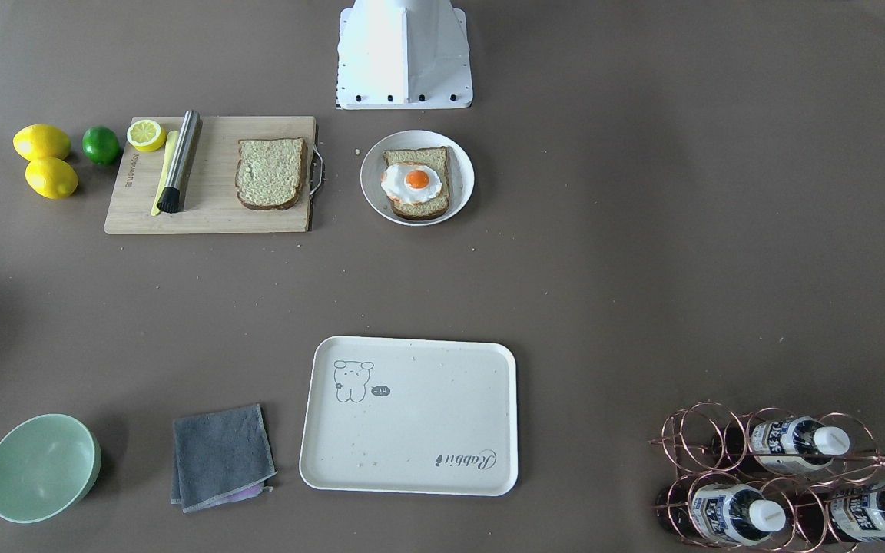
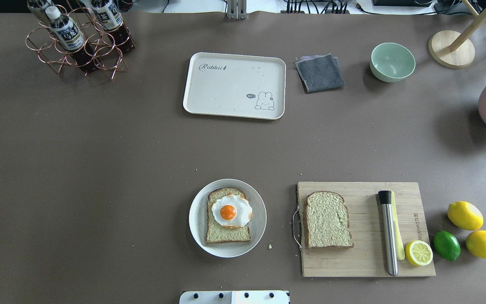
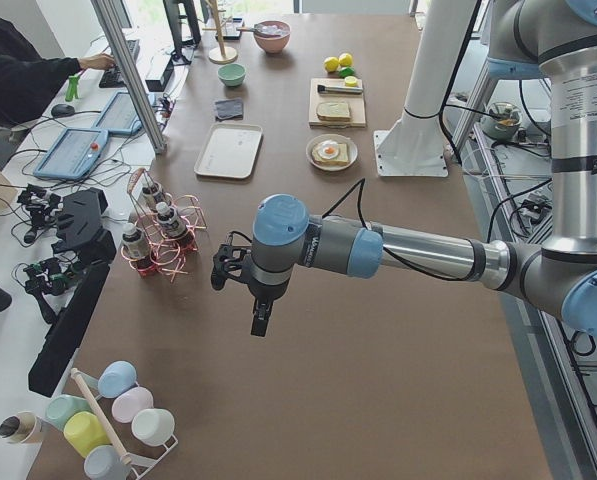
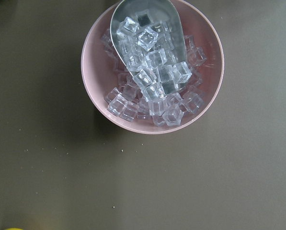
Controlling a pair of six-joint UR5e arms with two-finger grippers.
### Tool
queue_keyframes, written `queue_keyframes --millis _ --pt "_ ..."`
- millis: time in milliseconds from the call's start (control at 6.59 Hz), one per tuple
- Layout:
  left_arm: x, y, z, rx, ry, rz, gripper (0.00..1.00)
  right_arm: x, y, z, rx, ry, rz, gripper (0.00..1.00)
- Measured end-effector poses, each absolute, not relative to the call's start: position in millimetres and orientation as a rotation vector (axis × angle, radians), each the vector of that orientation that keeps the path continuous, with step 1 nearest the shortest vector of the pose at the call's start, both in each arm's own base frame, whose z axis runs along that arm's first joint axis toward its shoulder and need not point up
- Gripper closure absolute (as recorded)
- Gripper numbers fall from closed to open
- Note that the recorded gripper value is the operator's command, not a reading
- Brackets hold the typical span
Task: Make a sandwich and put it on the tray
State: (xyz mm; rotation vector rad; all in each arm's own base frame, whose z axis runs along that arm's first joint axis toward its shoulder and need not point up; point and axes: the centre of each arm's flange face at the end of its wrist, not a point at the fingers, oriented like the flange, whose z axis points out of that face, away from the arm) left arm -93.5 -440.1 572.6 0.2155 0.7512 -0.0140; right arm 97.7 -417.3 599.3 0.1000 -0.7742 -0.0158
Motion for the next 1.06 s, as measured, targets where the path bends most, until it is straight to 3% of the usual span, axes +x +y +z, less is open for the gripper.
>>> queue_keyframes --millis 1062 --pt "-92.7 -439.8 574.0 0.213 0.753 -0.012 0.02 97.7 -420.1 596.7 0.106 -0.779 -0.019 0.0"
